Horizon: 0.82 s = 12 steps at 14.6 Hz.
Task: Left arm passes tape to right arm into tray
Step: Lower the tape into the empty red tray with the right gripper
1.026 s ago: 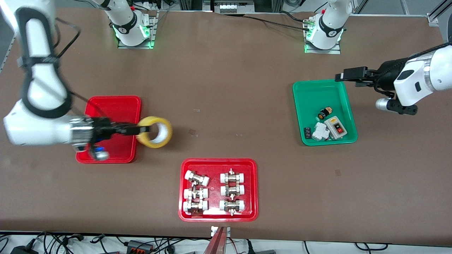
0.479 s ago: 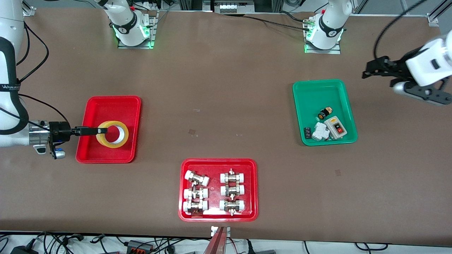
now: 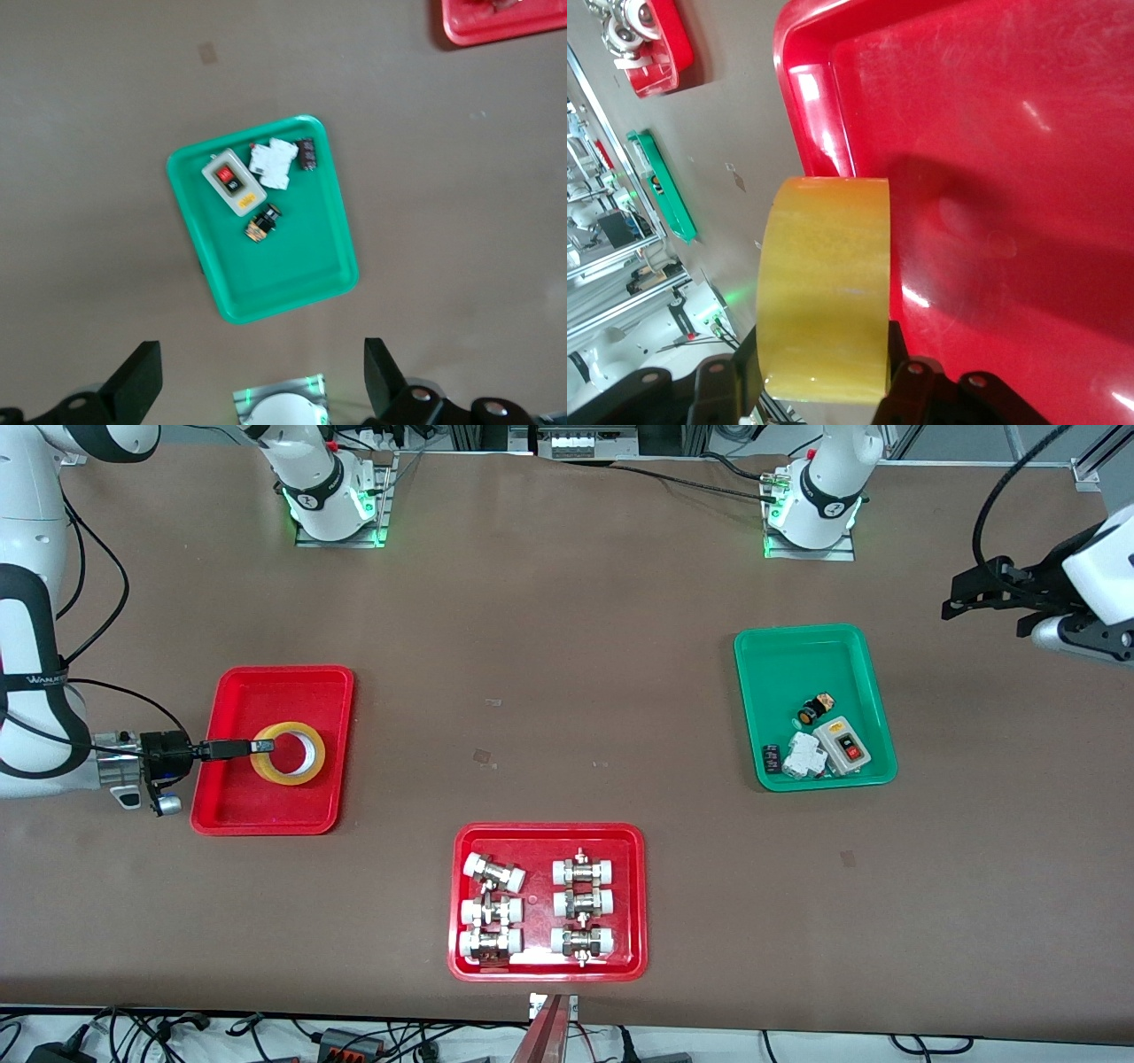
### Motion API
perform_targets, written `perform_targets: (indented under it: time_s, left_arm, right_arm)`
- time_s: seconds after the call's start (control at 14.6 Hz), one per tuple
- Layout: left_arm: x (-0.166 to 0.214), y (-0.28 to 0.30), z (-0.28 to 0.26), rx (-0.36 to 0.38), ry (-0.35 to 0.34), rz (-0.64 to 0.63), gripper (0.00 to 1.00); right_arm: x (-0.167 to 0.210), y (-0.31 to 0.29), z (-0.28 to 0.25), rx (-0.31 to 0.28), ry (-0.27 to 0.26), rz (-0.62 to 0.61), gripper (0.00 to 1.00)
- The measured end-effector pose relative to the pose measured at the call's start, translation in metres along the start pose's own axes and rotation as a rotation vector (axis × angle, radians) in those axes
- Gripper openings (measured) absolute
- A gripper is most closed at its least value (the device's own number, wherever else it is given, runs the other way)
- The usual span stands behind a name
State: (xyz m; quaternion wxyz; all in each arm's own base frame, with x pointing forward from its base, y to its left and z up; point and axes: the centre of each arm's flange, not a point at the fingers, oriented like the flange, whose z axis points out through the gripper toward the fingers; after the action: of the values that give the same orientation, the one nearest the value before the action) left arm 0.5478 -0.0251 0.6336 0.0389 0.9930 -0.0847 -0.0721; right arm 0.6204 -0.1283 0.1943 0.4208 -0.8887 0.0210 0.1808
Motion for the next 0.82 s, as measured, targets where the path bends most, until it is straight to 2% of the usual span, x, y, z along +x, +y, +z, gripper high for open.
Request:
perform_targets:
  time_s: [0.21,0.34,0.55,0.62,0.68,0.82]
  left_arm:
    - [-0.02,0.015,-0.001,0.086,0.07,0.015,1.0]
    - [-0.029,0.019,0.0,0.093,0.092,-0.029,1.0]
    - [-0.03,0.014,-0.004,0.105,0.116,-0.07,1.0]
    - [-0.03,0.011,-0.006,0.117,0.124,-0.078,1.0]
    - [-0.03,0.01,-0.008,0.119,0.131,-0.085,1.0]
    - [-0.029,0.008,-0.008,0.102,0.136,-0.113,1.0]
  right_arm:
    - [-0.006,0.011,0.002,0.011,-0.011,-0.013,0.54]
    - [-0.012,0.02,0.004,0.014,-0.021,-0.013,0.55]
    - [-0.016,0.026,0.009,0.018,-0.032,-0.011,0.76]
    - [-0.016,0.026,0.009,0.003,-0.042,-0.014,0.83]
    - [-0.017,0.024,0.007,-0.025,-0.054,-0.022,0.96]
    - [-0.019,0.014,-0.002,-0.094,-0.067,-0.045,1.0]
